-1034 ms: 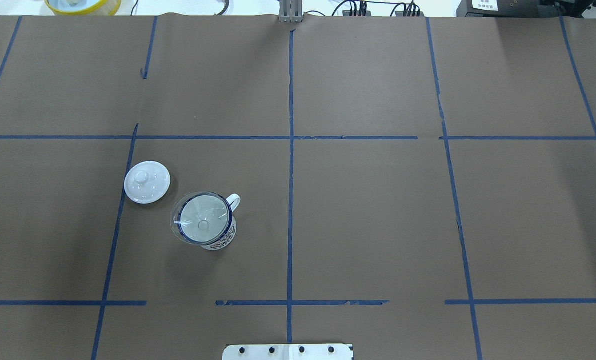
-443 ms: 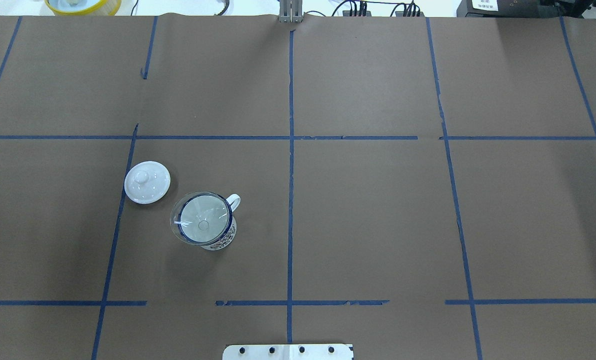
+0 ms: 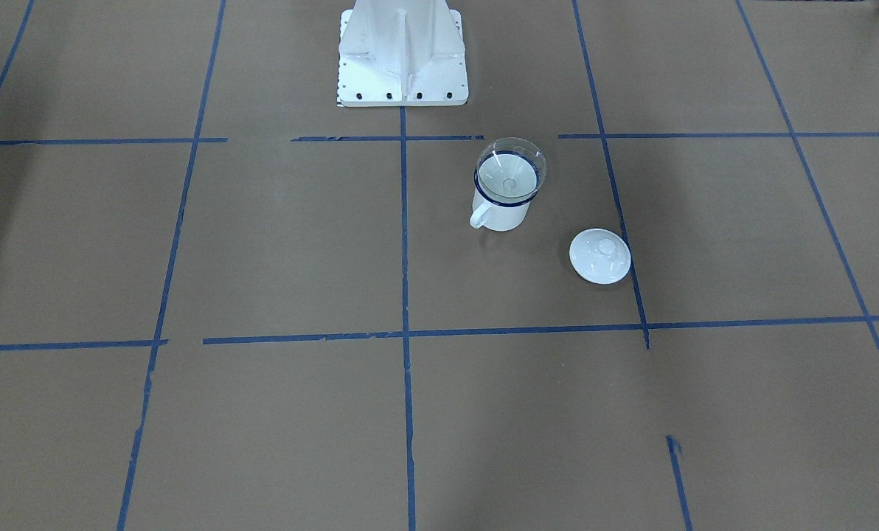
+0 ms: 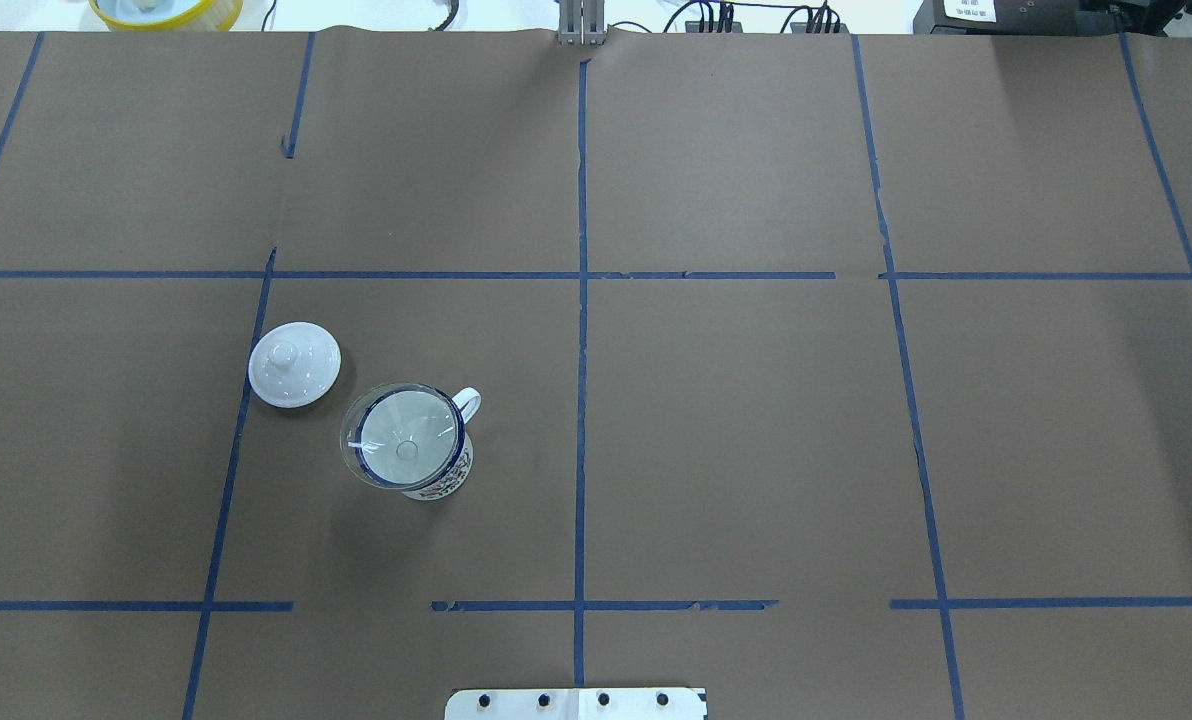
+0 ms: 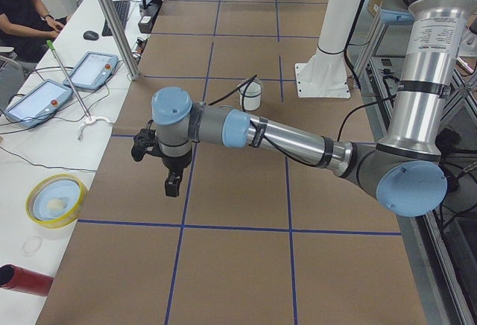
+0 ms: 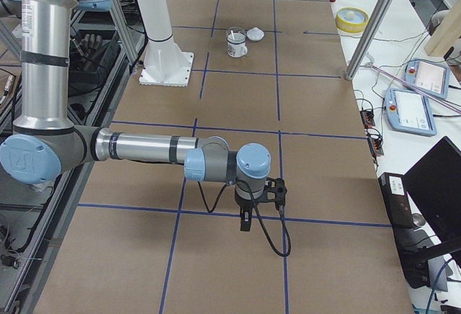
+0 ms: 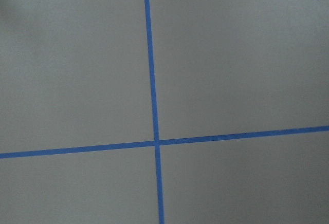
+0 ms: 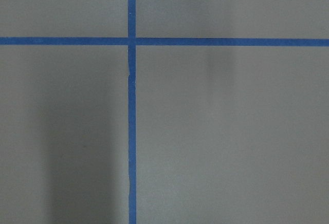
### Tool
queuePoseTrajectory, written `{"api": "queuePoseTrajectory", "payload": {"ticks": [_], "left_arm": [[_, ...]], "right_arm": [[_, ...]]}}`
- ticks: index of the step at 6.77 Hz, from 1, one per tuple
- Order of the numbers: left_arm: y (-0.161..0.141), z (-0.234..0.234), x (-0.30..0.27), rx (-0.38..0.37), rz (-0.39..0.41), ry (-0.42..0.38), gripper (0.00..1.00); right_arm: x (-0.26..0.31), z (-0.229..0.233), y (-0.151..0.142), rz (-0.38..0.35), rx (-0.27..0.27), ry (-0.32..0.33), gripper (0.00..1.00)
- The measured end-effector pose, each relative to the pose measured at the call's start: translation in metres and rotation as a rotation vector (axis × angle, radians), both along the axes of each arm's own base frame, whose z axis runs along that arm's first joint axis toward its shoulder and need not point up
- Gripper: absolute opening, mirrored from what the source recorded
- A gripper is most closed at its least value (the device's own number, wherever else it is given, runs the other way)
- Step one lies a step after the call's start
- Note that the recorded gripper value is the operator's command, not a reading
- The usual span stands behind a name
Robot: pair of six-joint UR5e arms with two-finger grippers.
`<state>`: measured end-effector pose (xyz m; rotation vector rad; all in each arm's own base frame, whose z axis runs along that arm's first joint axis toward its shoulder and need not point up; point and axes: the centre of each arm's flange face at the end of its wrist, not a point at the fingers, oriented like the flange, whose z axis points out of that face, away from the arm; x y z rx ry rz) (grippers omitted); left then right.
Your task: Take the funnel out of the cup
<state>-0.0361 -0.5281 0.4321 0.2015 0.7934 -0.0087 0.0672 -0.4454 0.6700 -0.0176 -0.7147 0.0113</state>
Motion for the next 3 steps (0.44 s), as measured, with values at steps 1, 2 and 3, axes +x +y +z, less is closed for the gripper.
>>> {"api": "queuePoseTrajectory", "payload": {"ticks": [1,2,3], "left_arm": [[0.014,-0.053,0.046,-0.005,-0.009,0.036,1.00],[0.029,-0.098,0.092,-0.013,-0.010,0.067,1.00],[0.044,-0.136,0.140,-0.021,-0.008,0.087,1.00]], "right_arm": [[0.000,0.000,0.000,0.000,0.000,0.000,1.00],[0.000,0.000,0.000,0.000,0.000,0.000,1.00],[0.000,0.000,0.000,0.000,0.000,0.000,1.00]]}}
